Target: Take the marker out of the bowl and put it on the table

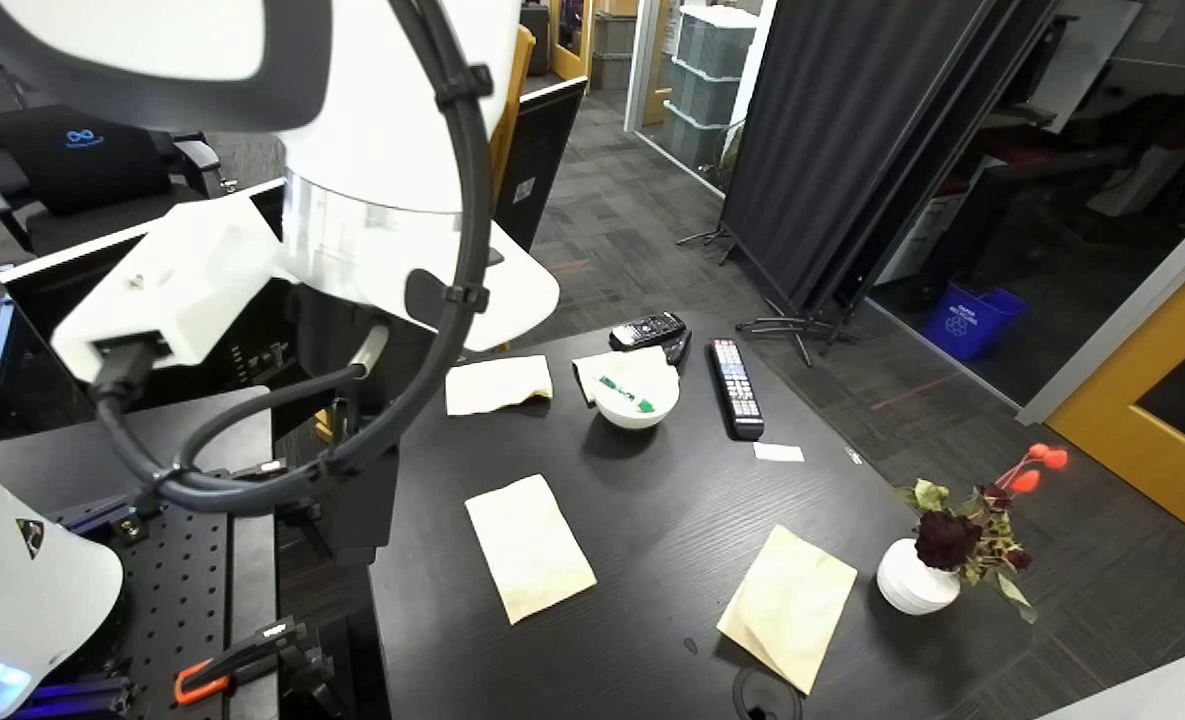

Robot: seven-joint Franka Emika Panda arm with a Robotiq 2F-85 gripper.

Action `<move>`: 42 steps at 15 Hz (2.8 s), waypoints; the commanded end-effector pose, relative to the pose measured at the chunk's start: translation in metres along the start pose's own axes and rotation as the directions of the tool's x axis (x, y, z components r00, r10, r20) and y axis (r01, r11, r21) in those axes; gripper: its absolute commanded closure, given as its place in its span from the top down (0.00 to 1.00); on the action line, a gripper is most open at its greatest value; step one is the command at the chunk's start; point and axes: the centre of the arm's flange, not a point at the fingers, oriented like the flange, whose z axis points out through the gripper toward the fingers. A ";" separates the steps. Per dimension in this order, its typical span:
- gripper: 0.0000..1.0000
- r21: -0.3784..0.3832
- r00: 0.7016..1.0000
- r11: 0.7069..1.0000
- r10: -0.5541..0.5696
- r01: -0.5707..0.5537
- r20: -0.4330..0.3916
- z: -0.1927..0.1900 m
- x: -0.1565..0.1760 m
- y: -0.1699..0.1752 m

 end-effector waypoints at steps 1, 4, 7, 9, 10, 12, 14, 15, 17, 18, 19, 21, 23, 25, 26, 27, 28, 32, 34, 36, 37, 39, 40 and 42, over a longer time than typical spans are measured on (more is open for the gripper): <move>1.00 0.010 1.000 1.000 -0.013 0.013 -0.026 -0.003 0.015 -0.009; 1.00 0.033 0.994 0.999 -0.008 0.011 -0.107 -0.012 0.043 -0.036; 1.00 0.053 0.979 0.999 0.013 -0.002 -0.206 -0.022 0.076 -0.082; 1.00 0.080 0.965 0.997 0.040 -0.020 -0.260 -0.026 0.096 -0.118; 1.00 0.090 0.958 0.995 0.057 -0.033 -0.283 -0.029 0.105 -0.137; 1.00 0.115 0.938 0.992 0.094 -0.058 -0.334 -0.031 0.123 -0.172; 1.00 0.141 0.918 0.986 0.140 -0.093 -0.372 -0.032 0.139 -0.200; 1.00 0.147 0.910 0.983 0.162 -0.113 -0.382 -0.030 0.148 -0.212; 1.00 0.168 0.901 0.973 0.210 -0.156 -0.379 -0.023 0.163 -0.230; 1.00 0.176 0.901 0.970 0.224 -0.168 -0.372 -0.018 0.170 -0.235; 1.00 0.182 0.898 0.965 0.243 -0.187 -0.367 -0.012 0.177 -0.241; 1.00 0.194 0.895 0.957 0.272 -0.214 -0.354 -0.002 0.189 -0.249; 1.00 0.219 0.886 0.947 0.302 -0.236 -0.352 0.008 0.203 -0.253; 1.00 0.235 0.876 0.937 0.330 -0.259 -0.351 0.015 0.218 -0.254; 1.00 0.247 0.873 0.932 0.339 -0.263 -0.350 0.019 0.225 -0.253; 1.00 0.253 0.870 0.929 0.349 -0.271 -0.348 0.022 0.232 -0.252; 1.00 0.258 0.868 0.925 0.357 -0.278 -0.345 0.026 0.238 -0.250; 1.00 0.259 0.866 0.917 0.378 -0.303 -0.328 0.042 0.262 -0.248; 1.00 0.254 0.868 0.916 0.383 -0.312 -0.316 0.052 0.269 -0.250; 1.00 0.252 0.870 0.915 0.385 -0.316 -0.306 0.063 0.276 -0.252; 1.00 0.253 0.871 0.914 0.386 -0.318 -0.303 0.068 0.279 -0.254; 1.00 0.255 0.871 0.911 0.392 -0.324 -0.294 0.077 0.285 -0.257; 1.00 0.254 0.871 0.910 0.395 -0.327 -0.294 0.081 0.289 -0.258; 1.00 0.255 0.871 0.908 0.399 -0.332 -0.288 0.087 0.295 -0.260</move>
